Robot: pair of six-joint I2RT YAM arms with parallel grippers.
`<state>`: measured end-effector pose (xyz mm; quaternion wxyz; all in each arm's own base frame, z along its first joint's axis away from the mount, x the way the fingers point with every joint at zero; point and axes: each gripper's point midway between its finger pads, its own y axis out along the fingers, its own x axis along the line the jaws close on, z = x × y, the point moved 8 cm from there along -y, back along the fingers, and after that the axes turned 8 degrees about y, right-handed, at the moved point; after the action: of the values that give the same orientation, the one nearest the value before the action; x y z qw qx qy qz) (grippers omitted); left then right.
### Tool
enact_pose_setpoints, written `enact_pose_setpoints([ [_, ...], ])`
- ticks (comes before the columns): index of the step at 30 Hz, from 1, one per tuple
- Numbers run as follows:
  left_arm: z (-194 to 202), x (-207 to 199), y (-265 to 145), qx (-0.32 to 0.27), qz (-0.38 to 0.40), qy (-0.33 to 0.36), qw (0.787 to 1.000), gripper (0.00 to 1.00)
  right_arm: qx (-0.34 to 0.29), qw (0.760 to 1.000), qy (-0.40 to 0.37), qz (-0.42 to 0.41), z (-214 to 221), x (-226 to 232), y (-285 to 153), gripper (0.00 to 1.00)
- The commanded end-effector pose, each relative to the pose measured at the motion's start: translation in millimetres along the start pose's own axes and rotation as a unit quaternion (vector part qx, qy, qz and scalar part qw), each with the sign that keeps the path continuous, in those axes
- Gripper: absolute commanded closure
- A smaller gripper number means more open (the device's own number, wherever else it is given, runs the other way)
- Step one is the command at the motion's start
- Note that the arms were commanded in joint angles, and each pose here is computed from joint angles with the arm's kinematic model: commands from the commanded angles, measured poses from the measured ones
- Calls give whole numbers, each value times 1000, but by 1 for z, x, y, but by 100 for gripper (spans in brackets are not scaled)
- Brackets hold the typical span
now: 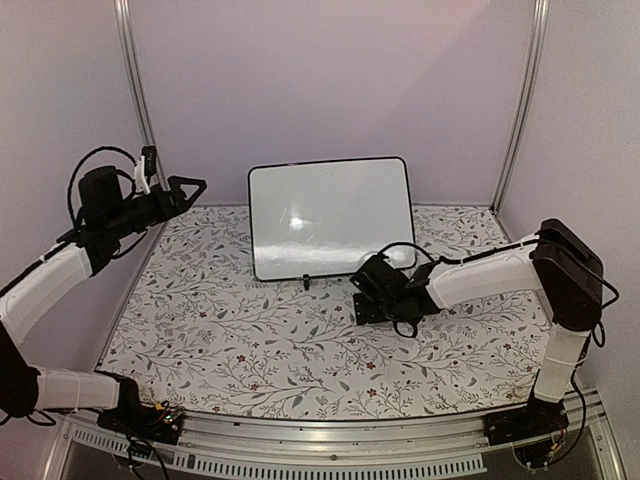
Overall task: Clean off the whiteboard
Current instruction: Reset both arms
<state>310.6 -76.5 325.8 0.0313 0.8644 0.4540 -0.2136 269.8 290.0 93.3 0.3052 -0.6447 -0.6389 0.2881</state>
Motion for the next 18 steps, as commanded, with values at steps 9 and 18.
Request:
enact_pose_setpoints([
  [9, 55, -36, -29, 76, -17, 72, 994, 0, -145, 972, 1, -187, -67, -33, -139, 1],
  [18, 72, -65, -43, 92, 34, 132, 986, 0, -214, 950, -9, -228, -77, -81, -204, 1],
])
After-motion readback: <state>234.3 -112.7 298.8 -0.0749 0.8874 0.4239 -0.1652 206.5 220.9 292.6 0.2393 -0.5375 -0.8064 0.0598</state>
